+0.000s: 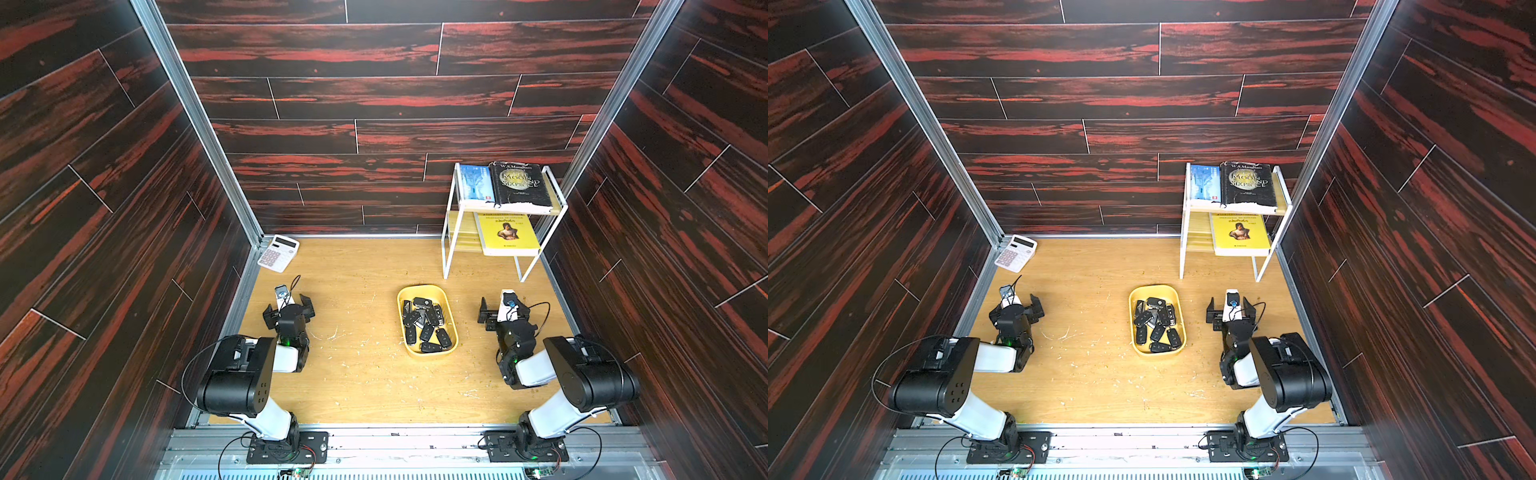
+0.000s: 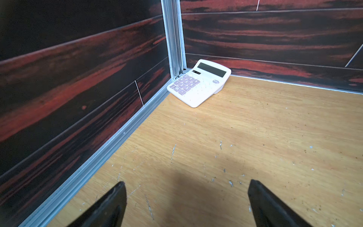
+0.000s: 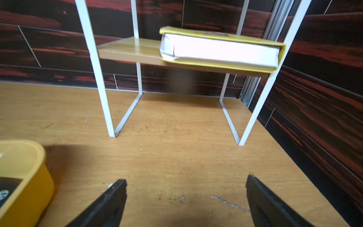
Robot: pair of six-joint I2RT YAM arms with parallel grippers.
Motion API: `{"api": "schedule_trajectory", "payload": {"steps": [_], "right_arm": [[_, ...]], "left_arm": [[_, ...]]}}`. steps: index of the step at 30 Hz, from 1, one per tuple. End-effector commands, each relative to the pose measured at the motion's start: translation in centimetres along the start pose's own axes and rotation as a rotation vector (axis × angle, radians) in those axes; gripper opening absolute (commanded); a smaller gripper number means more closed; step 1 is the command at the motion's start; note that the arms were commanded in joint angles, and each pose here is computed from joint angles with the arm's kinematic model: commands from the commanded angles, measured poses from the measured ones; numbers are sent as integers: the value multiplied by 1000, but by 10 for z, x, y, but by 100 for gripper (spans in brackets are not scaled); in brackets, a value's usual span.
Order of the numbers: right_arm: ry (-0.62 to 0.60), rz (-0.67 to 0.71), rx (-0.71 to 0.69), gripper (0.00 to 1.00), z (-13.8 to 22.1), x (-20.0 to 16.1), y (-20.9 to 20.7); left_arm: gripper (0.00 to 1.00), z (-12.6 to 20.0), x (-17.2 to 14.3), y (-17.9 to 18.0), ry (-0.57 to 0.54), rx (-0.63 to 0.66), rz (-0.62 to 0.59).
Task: Place the car key into the storage box
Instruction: Reset both arms
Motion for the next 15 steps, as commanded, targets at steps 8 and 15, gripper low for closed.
{"api": "schedule_trajectory", "payload": {"steps": [8,15], "right_arm": [[-9,-37,-106,99,-8,8,-7],[-15,-36,-104,98,-8,9,-6]], "left_arm": [[100,-1,5,0,-10,-21,25],[100,-1,5,0,-12,-22,26]]}}
Point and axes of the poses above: each gripper's point midway between its finger pads, its own z axis back along the fingers, its own y axis along the line the jaws close on, x = y × z, the point moved 10 cm from there along z, back along the fingers, and after that the axes turned 1 degree about z, right-handed, at the moved point
